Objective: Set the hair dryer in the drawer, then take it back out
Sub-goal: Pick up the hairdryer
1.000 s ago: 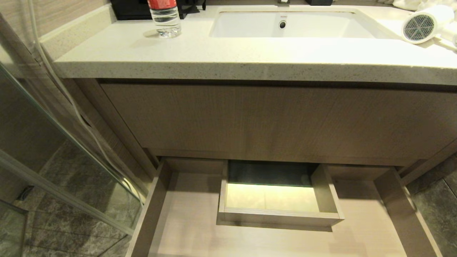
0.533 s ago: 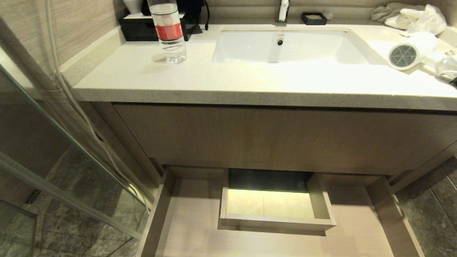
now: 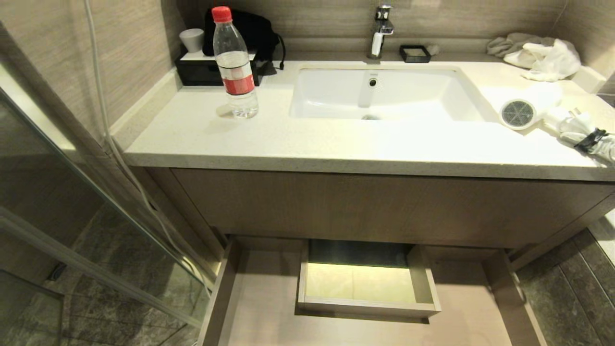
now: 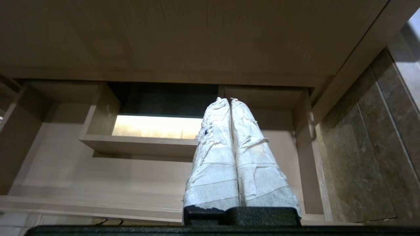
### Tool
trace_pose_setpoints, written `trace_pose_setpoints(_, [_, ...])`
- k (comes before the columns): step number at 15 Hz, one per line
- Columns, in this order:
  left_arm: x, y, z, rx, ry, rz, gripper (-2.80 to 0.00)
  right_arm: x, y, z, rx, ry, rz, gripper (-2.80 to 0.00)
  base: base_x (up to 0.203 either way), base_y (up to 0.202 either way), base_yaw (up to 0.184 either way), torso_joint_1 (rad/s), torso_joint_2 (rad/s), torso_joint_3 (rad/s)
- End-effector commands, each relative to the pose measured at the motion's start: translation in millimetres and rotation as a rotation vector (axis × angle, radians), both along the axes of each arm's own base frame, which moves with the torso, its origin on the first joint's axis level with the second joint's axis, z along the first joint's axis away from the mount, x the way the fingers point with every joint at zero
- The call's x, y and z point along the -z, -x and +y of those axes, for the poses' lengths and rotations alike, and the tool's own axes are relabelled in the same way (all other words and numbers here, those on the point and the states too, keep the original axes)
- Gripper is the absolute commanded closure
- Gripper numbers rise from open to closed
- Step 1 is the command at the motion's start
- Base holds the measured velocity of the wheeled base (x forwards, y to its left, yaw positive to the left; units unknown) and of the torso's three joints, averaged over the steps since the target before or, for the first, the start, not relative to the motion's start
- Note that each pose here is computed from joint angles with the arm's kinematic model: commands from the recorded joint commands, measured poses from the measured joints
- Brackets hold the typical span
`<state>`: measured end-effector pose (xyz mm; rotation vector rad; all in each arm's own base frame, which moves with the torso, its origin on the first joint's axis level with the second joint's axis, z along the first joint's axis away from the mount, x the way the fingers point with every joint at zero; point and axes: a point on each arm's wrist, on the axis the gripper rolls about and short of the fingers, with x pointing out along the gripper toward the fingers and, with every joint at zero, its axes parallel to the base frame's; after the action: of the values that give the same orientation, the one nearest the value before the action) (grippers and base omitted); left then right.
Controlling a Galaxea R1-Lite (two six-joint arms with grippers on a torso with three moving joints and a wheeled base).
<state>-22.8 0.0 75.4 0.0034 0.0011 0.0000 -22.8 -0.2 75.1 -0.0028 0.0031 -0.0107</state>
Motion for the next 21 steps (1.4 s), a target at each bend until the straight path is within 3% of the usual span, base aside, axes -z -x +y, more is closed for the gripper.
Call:
trace_pose_setpoints(1, [0.0,0.0,0.0,0.0,0.0,0.0,0.0,0.3,-0.3,0.0,0.0,-0.001,0.003,0.0,0.0,0.0,0.0,0.22,-0.55,-0.349])
trace_pose_setpoints(13, [0.0,0.0,0.0,0.0,0.0,0.0,0.0,0.5,-0.3,0.0,0.0,-0.003,0.005,0.0,0.0,0.0,0.0,0.215,-0.52,-0.309])
trace_pose_setpoints(21, [0.0,0.0,0.0,0.0,0.0,0.0,0.0,0.4,-0.2,0.2,-0.008,0.003,0.002,0.0,0.0,0.0,0.0,0.044,-0.09,-0.053])
